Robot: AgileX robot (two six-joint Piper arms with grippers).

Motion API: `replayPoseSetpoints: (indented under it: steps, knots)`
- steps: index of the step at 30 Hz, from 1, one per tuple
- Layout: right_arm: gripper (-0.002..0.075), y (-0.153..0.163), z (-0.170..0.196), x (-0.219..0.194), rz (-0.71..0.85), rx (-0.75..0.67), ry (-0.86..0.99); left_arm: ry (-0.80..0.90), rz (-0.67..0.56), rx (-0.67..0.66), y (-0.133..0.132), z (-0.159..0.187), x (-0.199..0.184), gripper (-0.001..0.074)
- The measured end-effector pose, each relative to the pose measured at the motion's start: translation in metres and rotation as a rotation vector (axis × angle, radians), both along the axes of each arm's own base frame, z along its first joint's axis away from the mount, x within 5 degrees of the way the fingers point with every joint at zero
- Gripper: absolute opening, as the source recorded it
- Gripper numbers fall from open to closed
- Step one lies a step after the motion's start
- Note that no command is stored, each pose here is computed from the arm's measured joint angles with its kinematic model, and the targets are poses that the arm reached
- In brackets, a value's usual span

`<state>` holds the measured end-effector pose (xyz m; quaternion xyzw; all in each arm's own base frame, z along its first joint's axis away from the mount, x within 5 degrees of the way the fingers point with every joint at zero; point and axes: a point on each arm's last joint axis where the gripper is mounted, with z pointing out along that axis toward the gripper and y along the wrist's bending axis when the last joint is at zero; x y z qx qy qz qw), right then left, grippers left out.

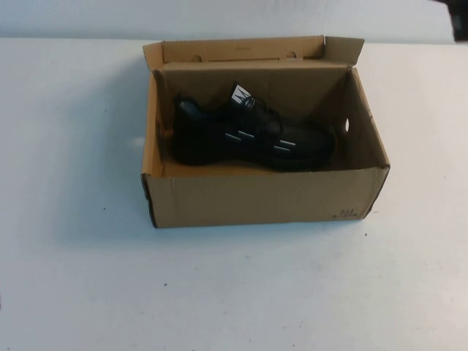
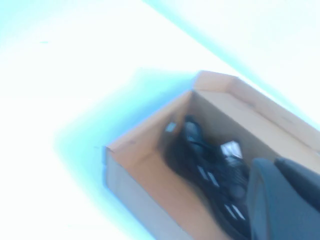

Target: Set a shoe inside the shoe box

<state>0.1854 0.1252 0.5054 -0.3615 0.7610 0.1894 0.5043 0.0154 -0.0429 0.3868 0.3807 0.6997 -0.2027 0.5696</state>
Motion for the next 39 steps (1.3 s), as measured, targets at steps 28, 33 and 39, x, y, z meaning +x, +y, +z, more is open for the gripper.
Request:
replayPoseSetpoints:
  steps: [28,33,39]
  knots:
    - [-0.0016,-0.079,-0.167,-0.113,-0.254,0.366,-0.276,-0.106,0.16,-0.044,-0.003,-0.026,0.036,-0.0001]
    - [-0.0016,-0.078,-0.169,-0.114,-0.245,0.352,-0.257,-0.103,0.159,-0.042,-0.003,-0.027,0.036,-0.0001]
    - [-0.0016,-0.077,-0.172,-0.115,-0.23,0.33,-0.225,-0.1,0.158,-0.04,-0.003,-0.027,0.036,-0.0001]
